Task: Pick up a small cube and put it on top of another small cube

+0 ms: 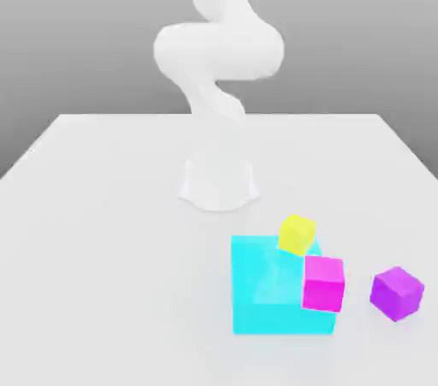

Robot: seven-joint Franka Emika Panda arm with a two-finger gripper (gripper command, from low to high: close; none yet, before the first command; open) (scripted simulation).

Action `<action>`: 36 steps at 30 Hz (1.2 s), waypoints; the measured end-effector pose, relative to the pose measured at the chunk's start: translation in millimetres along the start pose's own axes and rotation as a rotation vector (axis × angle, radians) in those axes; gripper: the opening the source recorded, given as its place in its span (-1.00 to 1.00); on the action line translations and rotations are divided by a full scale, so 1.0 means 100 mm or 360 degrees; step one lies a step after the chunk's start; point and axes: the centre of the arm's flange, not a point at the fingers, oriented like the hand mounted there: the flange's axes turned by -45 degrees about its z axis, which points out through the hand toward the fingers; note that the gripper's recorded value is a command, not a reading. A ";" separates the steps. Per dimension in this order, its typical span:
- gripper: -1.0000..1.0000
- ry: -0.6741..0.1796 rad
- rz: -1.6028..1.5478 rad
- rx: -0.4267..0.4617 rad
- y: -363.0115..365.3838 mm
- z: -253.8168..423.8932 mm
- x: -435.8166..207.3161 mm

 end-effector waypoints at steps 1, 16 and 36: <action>0.00 -0.0054 -0.0020 0.0038 -0.10 0.23 -0.02; 0.00 -0.0798 -0.0399 0.0288 -1.88 2.76 -1.68; -1.00 -0.1143 -0.0707 0.0208 -2.47 3.94 -3.78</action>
